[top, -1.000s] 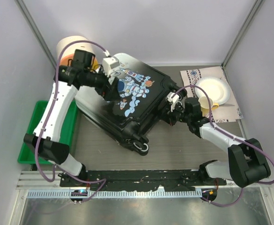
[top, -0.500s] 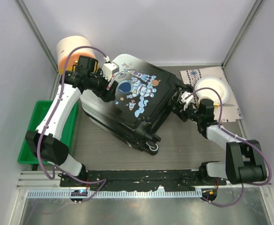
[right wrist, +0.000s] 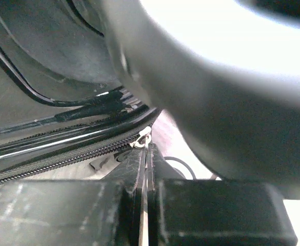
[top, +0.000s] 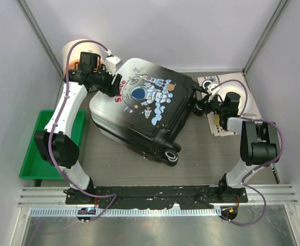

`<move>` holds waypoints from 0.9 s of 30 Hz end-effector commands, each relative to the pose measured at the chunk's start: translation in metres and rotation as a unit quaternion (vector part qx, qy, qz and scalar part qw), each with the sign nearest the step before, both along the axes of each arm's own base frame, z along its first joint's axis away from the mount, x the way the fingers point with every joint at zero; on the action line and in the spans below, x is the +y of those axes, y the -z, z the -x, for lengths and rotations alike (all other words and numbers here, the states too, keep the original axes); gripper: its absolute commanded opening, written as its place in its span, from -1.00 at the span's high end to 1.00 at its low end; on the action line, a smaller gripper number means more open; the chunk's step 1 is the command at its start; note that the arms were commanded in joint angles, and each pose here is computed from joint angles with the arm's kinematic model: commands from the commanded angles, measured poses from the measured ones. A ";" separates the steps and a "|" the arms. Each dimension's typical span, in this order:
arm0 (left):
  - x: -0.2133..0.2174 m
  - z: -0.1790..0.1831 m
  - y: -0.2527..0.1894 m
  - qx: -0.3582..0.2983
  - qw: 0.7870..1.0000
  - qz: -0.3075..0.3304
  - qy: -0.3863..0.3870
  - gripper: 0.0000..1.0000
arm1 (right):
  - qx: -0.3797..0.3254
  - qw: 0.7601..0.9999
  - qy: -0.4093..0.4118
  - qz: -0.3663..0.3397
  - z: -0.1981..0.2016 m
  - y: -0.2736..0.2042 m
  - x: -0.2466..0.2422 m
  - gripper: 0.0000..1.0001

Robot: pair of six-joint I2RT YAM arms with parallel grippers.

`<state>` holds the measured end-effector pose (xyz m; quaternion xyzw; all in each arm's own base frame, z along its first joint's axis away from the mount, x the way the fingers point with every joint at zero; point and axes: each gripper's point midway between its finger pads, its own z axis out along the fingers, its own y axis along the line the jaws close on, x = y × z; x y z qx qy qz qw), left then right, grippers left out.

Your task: Open, take out, and arrange the luggage

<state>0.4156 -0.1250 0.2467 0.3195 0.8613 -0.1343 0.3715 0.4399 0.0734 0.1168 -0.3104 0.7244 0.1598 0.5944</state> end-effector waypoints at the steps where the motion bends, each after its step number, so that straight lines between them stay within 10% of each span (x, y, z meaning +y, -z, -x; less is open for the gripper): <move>1: 0.033 0.021 0.075 0.153 0.986 -0.044 -0.050 -0.26 | -0.148 0.987 0.051 -0.039 -0.056 -0.078 -0.047 0.98; 11: 0.040 -0.002 0.071 0.164 0.984 0.020 -0.071 -0.27 | -0.111 0.984 -0.065 -0.119 -0.092 -0.084 -0.005 0.98; 15: 0.039 -0.012 0.030 0.136 0.982 0.102 -0.080 -0.60 | -0.103 0.985 -0.070 -0.124 -0.091 -0.087 0.012 0.99; 20: -0.027 0.031 -0.046 0.013 0.988 0.034 0.149 -0.88 | -0.086 0.985 -0.076 -0.125 -0.081 -0.083 0.024 0.98; 27: -0.158 0.162 -0.023 0.013 0.892 -0.086 0.444 -0.96 | -0.058 0.991 -0.066 -0.104 -0.067 -0.069 0.022 0.98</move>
